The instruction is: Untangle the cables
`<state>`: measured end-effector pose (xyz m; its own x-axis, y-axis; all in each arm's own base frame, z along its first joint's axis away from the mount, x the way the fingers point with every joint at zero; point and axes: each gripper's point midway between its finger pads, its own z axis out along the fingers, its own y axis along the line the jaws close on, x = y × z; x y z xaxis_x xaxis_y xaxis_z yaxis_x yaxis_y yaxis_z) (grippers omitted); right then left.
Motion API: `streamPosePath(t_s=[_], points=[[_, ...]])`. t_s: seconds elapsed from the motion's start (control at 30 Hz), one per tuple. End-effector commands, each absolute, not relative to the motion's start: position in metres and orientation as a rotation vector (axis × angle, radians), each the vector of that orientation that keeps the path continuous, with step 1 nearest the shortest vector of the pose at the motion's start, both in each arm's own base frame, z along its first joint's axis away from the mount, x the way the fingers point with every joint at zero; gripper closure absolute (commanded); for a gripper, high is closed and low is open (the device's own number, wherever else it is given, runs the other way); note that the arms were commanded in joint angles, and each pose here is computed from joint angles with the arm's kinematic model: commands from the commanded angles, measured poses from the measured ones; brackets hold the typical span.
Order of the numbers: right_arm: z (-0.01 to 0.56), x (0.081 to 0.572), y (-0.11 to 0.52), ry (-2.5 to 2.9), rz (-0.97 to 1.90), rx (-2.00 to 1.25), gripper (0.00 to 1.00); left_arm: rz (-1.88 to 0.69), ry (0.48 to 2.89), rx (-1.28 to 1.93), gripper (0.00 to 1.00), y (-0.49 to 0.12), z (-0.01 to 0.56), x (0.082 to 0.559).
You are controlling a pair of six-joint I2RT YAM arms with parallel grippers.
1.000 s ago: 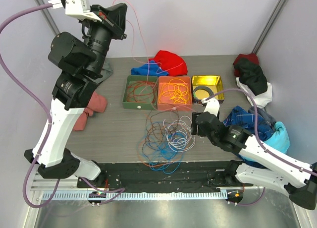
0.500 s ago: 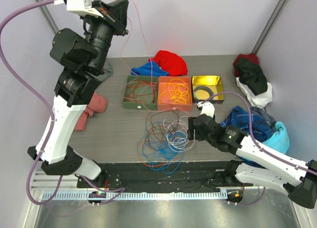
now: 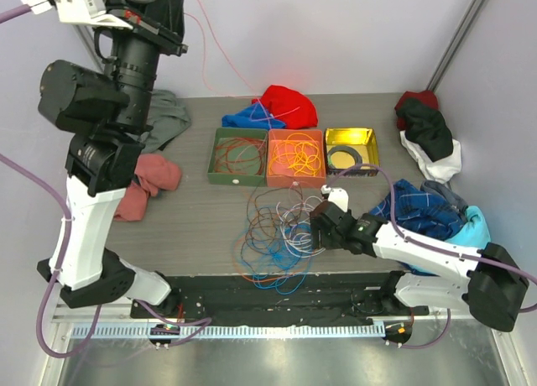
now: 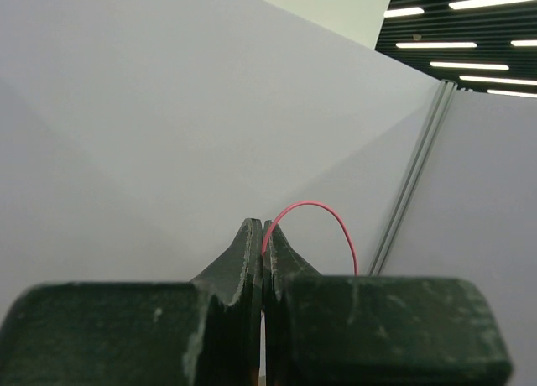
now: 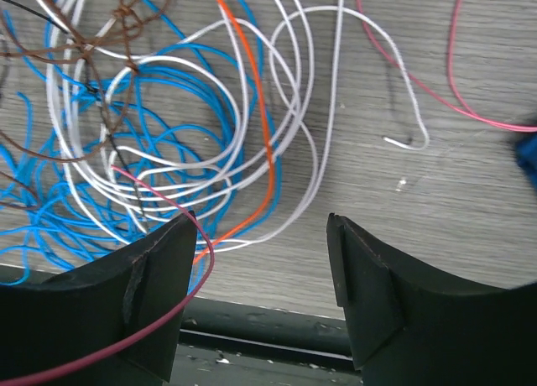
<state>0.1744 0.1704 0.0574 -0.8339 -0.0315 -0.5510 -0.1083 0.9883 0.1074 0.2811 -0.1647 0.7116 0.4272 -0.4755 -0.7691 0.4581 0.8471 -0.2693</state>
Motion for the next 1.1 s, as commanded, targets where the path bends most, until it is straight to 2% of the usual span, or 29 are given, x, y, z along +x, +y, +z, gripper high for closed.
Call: streamPosePath(t_s=[0.0,0.07,0.23,0.4,0.6,0.83,1.07], points=[[0.084,0.189,0.194,2.452,0.359,-0.009,0.3,-0.568,0.88,-0.049,1.0,-0.139,0.735,0.257],[0.097,0.194,0.193,2.403,0.374,0.009,0.31,-0.571,0.876,-0.045,1.0,-0.137,0.736,0.253],[0.195,0.207,0.18,2.078,0.547,0.083,0.3,-0.569,0.885,-0.039,1.0,-0.136,0.732,0.251],[0.311,0.214,0.124,1.777,0.47,0.202,0.28,-0.561,0.905,-0.036,1.0,-0.137,0.725,0.253],[0.413,0.203,0.078,1.562,0.459,0.278,0.27,-0.542,0.952,-0.031,1.0,-0.142,0.71,0.263],[0.466,0.184,0.038,1.41,0.471,0.339,0.28,-0.48,1.027,-0.023,1.0,-0.145,0.685,0.277],[0.46,0.193,0.072,1.452,0.534,0.256,0.28,-0.69,1.153,0.081,1.0,-0.193,0.644,0.28]])
